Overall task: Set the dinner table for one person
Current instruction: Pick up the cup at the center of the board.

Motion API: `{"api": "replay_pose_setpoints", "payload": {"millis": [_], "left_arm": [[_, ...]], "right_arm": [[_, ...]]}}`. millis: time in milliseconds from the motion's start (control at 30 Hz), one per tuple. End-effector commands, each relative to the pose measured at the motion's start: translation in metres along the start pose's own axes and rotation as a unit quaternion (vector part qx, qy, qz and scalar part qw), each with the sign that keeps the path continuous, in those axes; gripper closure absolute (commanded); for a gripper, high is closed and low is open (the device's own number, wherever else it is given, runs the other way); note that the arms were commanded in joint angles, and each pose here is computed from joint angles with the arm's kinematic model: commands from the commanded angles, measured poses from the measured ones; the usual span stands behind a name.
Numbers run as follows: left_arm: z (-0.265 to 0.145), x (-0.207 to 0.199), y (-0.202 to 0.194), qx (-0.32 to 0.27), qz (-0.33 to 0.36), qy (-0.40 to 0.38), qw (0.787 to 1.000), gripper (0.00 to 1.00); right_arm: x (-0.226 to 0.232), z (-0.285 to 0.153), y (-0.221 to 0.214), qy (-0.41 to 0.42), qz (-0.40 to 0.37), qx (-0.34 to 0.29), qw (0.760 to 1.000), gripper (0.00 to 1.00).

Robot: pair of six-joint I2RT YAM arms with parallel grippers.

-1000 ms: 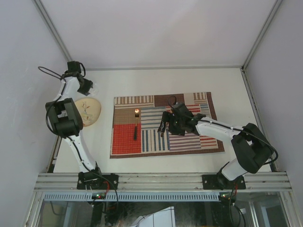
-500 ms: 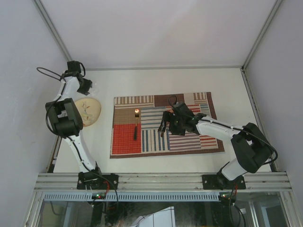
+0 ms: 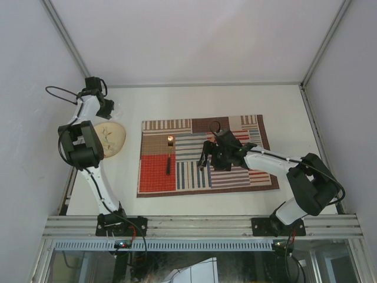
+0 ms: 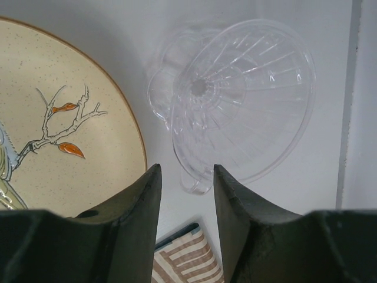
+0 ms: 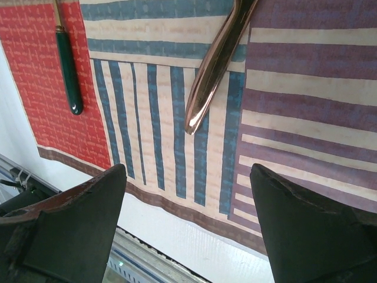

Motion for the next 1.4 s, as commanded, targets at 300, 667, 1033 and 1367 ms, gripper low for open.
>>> {"api": "replay_pose_setpoints", "payload": {"millis": [300, 667, 1033, 1367], "left_arm": [[0.004, -0.028, 0.017, -0.015, -0.038, -0.025, 0.999, 0.55], [0.015, -0.022, 0.009, 0.0, -0.03, -0.02, 0.999, 0.62], [0.02, -0.023, 0.006, 0.009, -0.019, -0.032, 0.999, 1.0], [-0.001, -0.028, 0.007, -0.007, 0.03, -0.076, 0.997, 1.0]], "right_arm": [[0.006, -0.006, -0.002, 0.024, -0.005, -0.012, 1.0, 0.14], [0.006, -0.003, -0.003, 0.027, -0.003, -0.008, 1.0, 0.14], [0.004, -0.002, -0.003, 0.025, -0.001, -0.008, 1.0, 0.14], [0.004, 0.005, -0.004, 0.025, 0.001, -0.005, 1.0, 0.14]]}}
Point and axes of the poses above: each gripper's point midway between its finger pads, its own z axis out along the fingers, its own x axis along the line the jaws close on, y = z × x, the point moved 9 cm from there along -z, back along the fingers, and after that the axes turned 1 degree about z, right-handed, at the moved point
